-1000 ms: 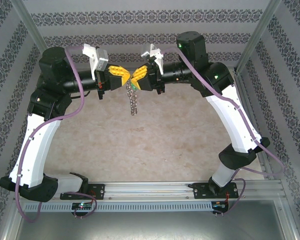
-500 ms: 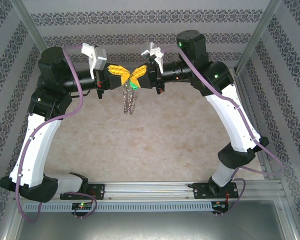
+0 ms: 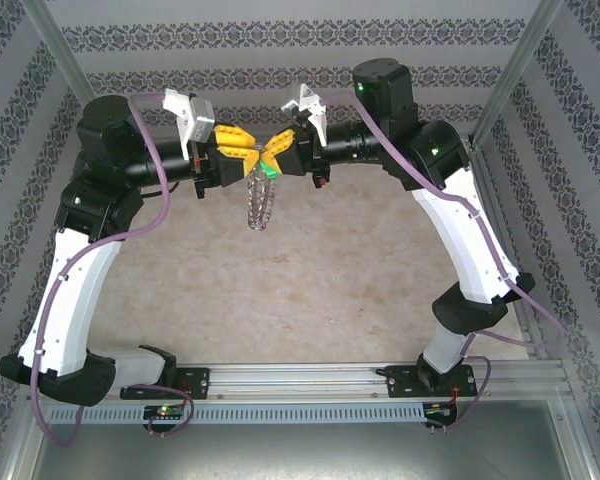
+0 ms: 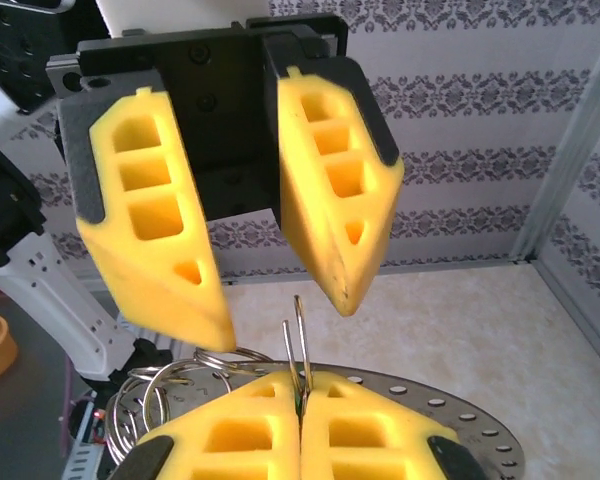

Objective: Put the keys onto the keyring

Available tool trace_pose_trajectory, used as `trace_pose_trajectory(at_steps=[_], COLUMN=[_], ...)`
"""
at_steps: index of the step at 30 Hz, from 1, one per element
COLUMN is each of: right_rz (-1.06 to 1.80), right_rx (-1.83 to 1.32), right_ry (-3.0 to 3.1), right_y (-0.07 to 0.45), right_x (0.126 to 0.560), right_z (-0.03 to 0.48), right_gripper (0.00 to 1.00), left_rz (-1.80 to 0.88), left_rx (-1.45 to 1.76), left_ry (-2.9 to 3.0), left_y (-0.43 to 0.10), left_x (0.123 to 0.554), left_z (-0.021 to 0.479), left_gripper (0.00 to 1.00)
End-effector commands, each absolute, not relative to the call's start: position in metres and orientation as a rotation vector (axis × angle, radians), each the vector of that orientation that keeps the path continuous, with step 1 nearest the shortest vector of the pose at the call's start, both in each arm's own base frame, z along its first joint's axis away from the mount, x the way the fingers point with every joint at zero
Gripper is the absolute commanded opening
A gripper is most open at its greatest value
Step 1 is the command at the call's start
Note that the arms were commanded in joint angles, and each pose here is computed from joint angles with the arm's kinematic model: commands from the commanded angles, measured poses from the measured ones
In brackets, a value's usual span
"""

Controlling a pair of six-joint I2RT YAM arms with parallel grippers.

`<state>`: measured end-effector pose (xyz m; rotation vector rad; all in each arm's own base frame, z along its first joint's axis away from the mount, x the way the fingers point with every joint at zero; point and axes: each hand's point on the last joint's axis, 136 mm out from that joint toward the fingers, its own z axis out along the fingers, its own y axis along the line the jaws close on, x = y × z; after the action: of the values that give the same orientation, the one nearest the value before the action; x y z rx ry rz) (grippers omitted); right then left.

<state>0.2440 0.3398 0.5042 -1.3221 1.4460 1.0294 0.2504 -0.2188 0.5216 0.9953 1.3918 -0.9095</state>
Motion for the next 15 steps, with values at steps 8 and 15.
trace_pose_trajectory(at_steps=[8,15], right_rz=[0.765,0.731], right_rx=[-1.449,-1.450], right_ry=[1.553,1.576], right_y=[0.342,0.344], right_x=[0.251,0.257], right_z=[0.464,0.458], right_gripper=[0.00,0.00], left_rz=[-0.632,-0.584], left_rx=[1.064,1.144], left_ry=[1.485,1.517], left_y=[-0.201,-0.203], left_x=[0.251,0.242], left_z=[0.504,0.495], left_gripper=[0.42,0.40])
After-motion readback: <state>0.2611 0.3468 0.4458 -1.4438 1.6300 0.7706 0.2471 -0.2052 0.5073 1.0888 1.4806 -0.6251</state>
